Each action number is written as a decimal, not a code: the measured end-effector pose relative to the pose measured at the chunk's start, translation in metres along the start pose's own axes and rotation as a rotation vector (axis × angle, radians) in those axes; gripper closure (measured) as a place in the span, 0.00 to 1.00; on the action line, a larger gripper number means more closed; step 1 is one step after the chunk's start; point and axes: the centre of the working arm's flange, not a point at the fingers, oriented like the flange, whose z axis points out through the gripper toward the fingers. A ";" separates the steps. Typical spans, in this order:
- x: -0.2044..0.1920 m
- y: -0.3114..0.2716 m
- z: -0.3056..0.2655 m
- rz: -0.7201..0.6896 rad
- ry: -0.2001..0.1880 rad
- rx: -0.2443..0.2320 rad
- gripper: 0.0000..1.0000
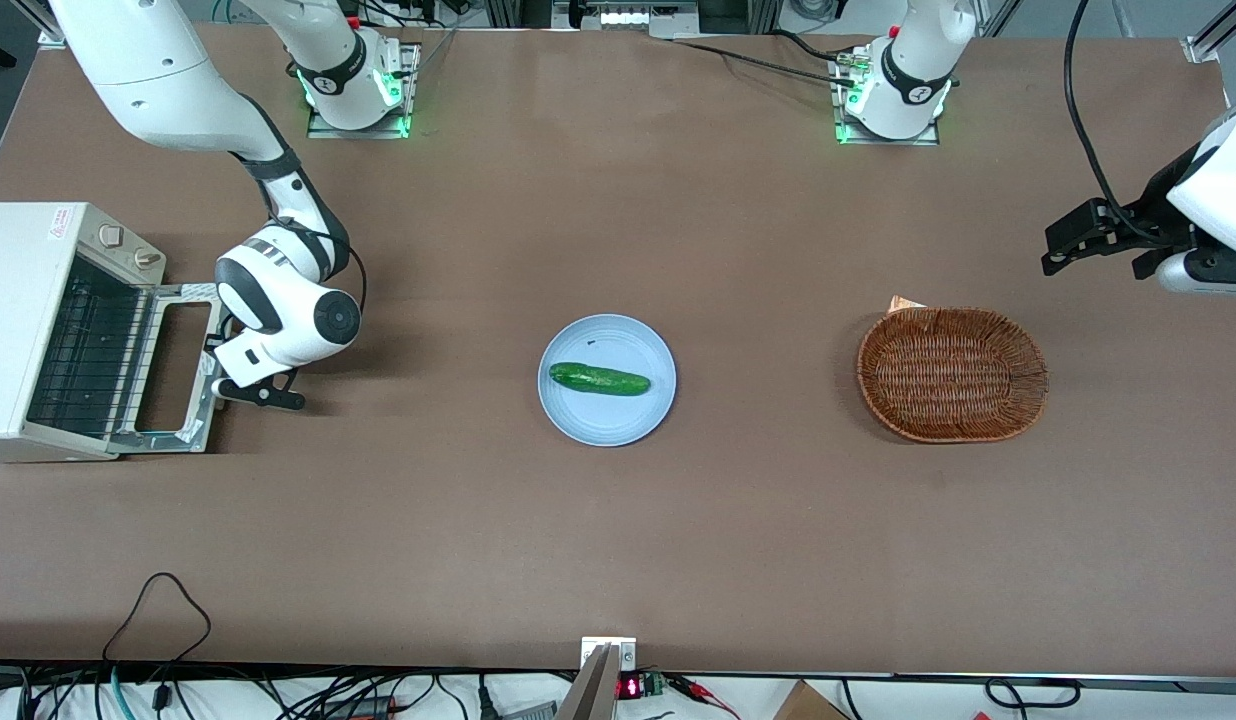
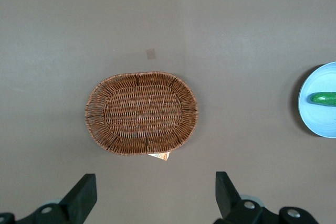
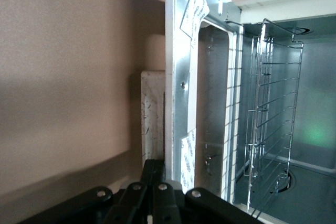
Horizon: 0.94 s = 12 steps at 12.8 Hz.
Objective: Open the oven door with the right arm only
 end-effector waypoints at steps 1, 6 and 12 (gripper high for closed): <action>0.000 0.000 0.000 0.000 0.000 0.001 0.99; -0.005 -0.012 0.009 -0.021 -0.013 0.003 0.99; -0.006 -0.016 0.010 -0.017 -0.028 0.014 0.99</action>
